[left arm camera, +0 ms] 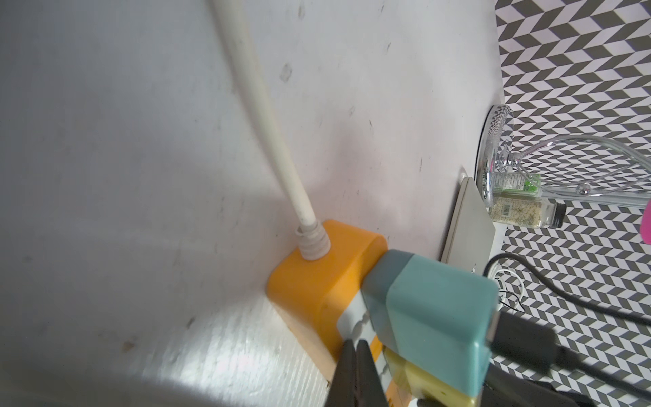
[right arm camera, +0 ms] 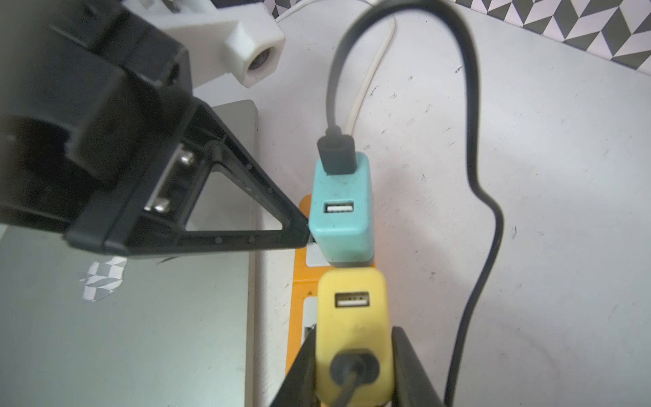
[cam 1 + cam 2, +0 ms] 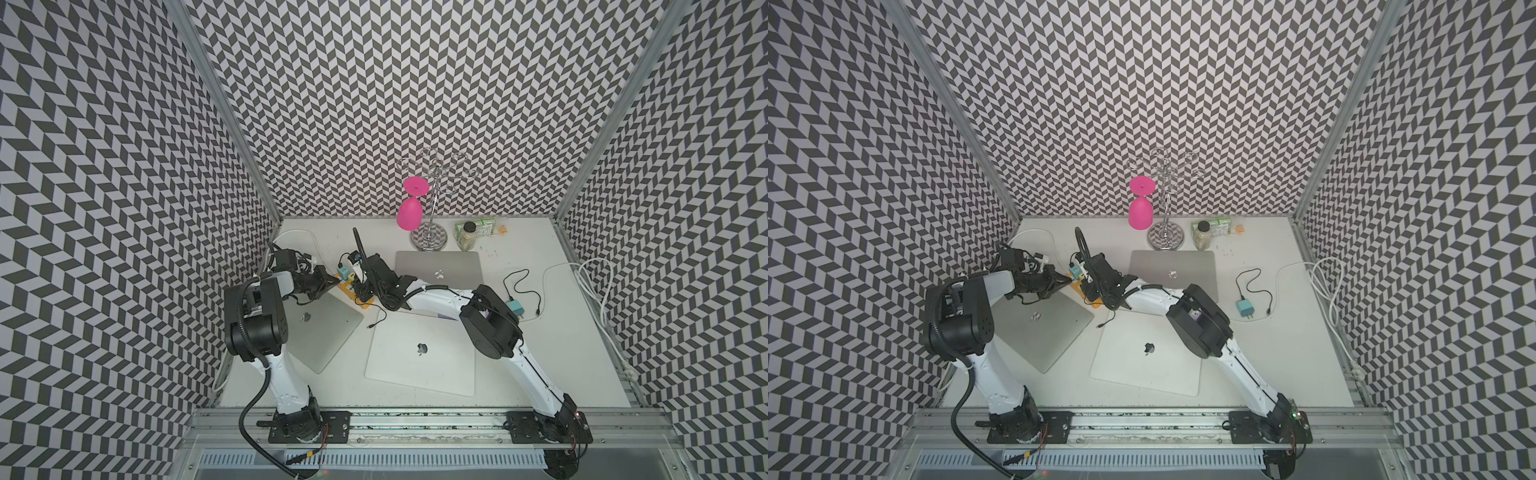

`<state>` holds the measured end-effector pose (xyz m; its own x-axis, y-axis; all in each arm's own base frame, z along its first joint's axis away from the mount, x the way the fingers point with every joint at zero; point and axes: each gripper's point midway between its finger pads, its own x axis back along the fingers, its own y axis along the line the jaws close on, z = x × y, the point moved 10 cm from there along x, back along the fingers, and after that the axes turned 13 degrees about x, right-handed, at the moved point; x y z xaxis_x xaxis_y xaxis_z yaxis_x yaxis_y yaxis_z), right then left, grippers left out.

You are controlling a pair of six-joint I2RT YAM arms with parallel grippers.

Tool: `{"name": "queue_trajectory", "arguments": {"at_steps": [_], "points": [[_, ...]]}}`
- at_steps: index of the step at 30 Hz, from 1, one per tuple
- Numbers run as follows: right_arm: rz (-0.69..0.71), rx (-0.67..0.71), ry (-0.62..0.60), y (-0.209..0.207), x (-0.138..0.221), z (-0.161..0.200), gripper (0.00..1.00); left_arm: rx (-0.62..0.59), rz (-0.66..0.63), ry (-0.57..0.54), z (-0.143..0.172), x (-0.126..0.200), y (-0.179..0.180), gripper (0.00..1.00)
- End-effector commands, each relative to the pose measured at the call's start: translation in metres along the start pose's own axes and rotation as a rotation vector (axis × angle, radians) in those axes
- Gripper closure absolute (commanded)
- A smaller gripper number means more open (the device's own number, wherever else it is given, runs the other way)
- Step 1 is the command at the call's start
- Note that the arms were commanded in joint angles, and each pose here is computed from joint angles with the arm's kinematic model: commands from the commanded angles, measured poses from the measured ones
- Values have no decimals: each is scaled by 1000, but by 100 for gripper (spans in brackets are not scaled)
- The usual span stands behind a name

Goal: Unplug the laptop charger
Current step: Remove the plug from the socket.

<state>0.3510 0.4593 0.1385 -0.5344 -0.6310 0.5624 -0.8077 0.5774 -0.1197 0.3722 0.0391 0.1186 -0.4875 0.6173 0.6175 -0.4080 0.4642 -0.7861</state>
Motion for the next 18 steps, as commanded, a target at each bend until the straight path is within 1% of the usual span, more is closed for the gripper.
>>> {"name": "queue_trajectory", "arguments": {"at_steps": [1, 10, 14, 18], "points": [[37, 23, -28, 2, -3, -6, 77, 6, -15, -4, -2, -4, 8, 100], [23, 24, -68, 3, 7, -17, 85, 17, -39, -7, 2, -4, 15, 100], [13, -18, -107, 1, 14, -24, 86, 21, -42, -4, 3, -5, 17, 100], [7, -31, -115, 1, 14, -28, 88, 24, -45, 3, 5, -6, 19, 100]]}}
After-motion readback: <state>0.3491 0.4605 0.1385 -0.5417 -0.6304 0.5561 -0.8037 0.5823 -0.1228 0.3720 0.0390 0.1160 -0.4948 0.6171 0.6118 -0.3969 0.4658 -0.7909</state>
